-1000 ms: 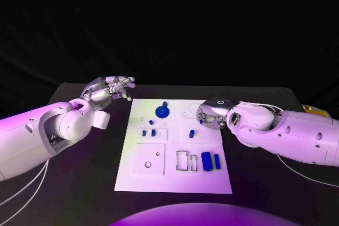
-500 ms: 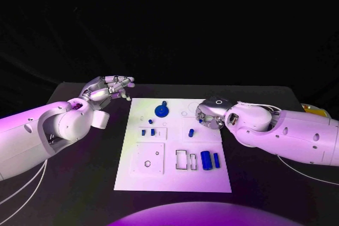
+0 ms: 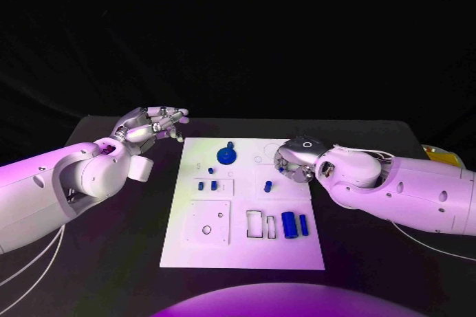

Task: Assemble the parts on the task board

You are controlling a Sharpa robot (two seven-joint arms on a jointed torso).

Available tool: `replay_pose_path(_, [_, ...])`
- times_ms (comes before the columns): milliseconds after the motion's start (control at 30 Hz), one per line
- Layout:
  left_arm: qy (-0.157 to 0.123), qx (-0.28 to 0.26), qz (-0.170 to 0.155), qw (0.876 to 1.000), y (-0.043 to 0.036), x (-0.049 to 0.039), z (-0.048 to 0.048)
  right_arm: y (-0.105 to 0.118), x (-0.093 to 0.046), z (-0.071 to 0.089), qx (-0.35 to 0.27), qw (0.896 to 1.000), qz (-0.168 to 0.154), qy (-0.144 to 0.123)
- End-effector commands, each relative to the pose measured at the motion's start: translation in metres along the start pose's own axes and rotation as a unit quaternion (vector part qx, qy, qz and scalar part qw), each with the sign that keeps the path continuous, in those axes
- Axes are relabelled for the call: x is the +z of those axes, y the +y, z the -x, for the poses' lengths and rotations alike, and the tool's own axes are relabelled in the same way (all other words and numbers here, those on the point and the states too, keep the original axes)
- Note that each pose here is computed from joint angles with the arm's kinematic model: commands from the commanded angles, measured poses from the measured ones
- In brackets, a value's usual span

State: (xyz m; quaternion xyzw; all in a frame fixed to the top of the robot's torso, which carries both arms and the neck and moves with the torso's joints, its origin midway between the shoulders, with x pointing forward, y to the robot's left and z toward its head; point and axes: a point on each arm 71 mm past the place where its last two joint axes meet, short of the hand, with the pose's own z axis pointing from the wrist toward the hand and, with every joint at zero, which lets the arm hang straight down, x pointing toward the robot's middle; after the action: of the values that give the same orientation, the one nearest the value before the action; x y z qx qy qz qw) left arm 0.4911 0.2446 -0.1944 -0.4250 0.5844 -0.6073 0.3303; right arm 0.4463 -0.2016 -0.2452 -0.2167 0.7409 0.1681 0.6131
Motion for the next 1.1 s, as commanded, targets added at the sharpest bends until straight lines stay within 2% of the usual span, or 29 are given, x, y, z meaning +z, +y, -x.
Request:
replay_pose_path(33, [0.006, 0.003, -0.003, 1.0, -0.0008, 0.0005, -0.0023, 0.001, -0.001, -0.001, -0.003, 1.0, -0.001, -0.013])
replay_pose_path(433, [0.005, 0.004, -0.002, 1.0, -0.0004, 0.0008, -0.0009, 0.003, -0.005, 0.007, 0.009, 0.999, 0.004, -0.046])
replay_pose_path(833, [0.0, 0.006, -0.001, 1.0, 0.0, 0.001, 0.0022, 0.002, -0.01, 0.017, 0.023, 0.998, 0.005, -0.06])
replay_pose_path(1100, [0.0, 0.006, -0.001, 1.0, 0.0002, 0.0015, 0.0018, 0.024, -0.016, 0.031, 0.04, 0.995, 0.033, -0.08])
